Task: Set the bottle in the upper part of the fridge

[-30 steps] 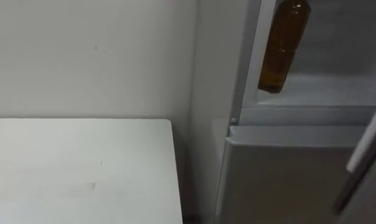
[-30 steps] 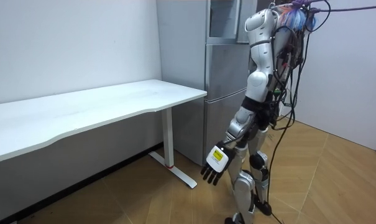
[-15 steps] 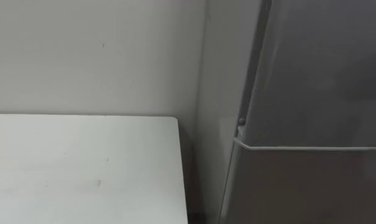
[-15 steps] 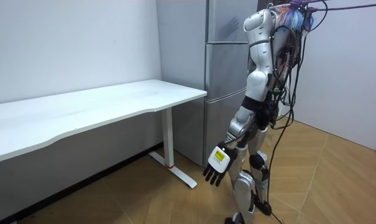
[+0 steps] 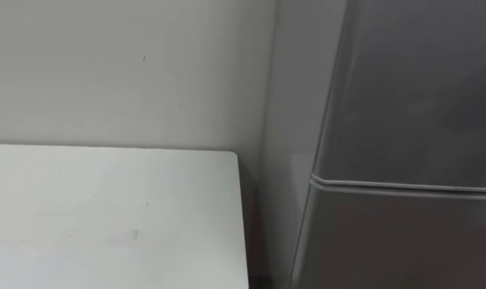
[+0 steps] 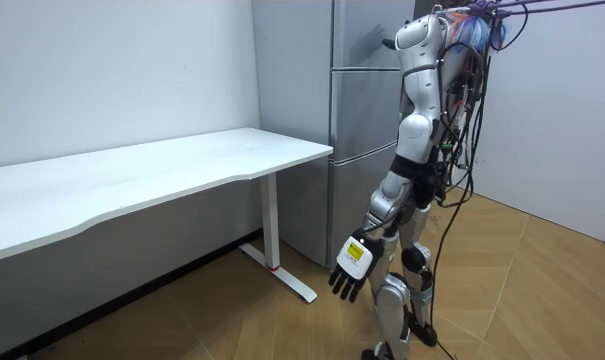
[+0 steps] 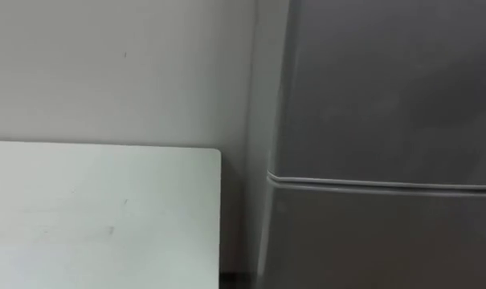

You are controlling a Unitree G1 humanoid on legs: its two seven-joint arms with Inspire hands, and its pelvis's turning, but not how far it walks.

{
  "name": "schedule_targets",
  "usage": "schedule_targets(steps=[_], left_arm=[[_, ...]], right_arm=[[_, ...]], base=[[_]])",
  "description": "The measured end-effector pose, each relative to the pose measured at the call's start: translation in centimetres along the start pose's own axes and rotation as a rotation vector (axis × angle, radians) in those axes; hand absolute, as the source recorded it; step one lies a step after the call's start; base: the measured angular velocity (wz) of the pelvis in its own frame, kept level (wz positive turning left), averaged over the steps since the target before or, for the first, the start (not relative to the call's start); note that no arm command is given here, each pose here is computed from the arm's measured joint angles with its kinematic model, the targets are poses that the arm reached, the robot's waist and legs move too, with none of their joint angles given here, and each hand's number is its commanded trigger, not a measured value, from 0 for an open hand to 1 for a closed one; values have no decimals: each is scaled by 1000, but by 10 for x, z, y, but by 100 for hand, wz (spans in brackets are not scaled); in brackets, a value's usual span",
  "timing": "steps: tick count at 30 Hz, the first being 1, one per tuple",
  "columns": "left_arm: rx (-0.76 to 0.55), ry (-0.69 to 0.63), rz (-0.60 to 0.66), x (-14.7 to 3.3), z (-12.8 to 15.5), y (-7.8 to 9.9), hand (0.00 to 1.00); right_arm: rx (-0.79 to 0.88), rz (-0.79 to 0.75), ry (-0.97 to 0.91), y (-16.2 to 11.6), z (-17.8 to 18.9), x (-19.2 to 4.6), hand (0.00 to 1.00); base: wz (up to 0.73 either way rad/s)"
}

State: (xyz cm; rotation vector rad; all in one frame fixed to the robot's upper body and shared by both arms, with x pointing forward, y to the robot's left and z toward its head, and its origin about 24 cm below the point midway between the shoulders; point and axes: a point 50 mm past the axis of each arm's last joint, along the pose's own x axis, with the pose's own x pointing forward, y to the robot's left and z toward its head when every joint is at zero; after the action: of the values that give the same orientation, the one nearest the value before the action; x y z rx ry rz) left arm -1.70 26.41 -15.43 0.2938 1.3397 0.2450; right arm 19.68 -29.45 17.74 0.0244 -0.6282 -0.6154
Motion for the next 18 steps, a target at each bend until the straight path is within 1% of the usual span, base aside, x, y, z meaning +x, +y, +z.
schedule_targets(steps=[7,11,14,18], left_arm=[[50,-26,20,2,9,2,0],[53,-30,19,3,11,2,0],[92,-34,11,3,11,1,0],[133,-39,1,3,12,-1,0]], right_arm=[[62,77,-20,23,1,4,0],[51,91,-30,27,0,2,0],[66,85,-32,30,-1,1,0],[47,98,-56,35,0,0,0]], base=[[0],[0],[0],[-2]])
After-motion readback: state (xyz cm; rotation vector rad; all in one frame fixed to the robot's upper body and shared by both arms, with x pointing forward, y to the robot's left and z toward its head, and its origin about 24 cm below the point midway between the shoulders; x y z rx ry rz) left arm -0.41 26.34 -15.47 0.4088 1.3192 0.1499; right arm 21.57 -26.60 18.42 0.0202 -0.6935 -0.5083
